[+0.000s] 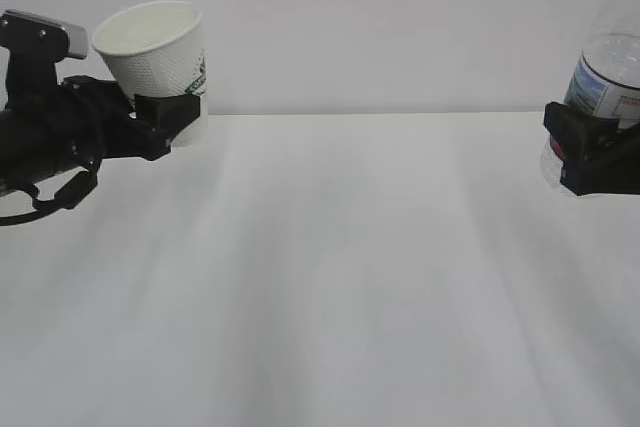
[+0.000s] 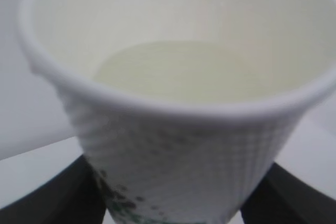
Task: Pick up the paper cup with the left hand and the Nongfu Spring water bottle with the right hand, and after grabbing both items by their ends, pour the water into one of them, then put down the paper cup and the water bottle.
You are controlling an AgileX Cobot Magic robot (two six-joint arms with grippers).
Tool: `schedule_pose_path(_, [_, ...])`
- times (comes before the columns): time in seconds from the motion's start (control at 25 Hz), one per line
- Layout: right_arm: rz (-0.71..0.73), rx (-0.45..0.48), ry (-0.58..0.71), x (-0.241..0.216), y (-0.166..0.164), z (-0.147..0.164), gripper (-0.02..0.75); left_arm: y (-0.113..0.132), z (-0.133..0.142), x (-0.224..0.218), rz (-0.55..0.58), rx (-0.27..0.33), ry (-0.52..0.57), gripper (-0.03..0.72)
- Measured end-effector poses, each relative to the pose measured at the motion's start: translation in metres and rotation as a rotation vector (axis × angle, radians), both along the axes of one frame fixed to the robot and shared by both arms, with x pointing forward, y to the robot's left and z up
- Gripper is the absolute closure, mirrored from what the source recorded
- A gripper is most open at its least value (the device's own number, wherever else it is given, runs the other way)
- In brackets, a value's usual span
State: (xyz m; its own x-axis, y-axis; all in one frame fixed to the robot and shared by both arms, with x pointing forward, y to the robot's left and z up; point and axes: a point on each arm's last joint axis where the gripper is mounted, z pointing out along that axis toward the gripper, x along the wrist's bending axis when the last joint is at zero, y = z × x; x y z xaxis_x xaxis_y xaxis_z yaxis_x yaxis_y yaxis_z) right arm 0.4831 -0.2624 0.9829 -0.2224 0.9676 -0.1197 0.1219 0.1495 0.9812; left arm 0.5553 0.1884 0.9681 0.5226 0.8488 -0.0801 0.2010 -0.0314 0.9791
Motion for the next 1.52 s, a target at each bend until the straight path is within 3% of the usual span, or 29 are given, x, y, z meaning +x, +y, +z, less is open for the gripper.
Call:
schedule_pose_path(0.52, [-0.01, 0.006, 0.014, 0.001, -0.001, -0.003, 0.216, 0.039, -0.006, 0.013, 0.133, -0.008, 0.021, 0.188])
schedule_pose_path(0.92, [-0.067, 0.06, -0.001, 0.013, -0.004, -0.021, 0.216, 0.04, -0.021, 0.017, 0.146, -0.018, 0.038, 0.188])
schedule_pose_path(1.24, [-0.084, 0.045, 0.058, 0.024, -0.004, -0.045, 0.216, 0.046, -0.02, 0.02, 0.209, 0.014, -0.006, 0.188])
schedule_pose_path(1.52, [-0.085, 0.046, 0.046, 0.045, -0.002, -0.047, 0.216, 0.049, -0.028, 0.023, 0.248, 0.009, 0.012, 0.188])
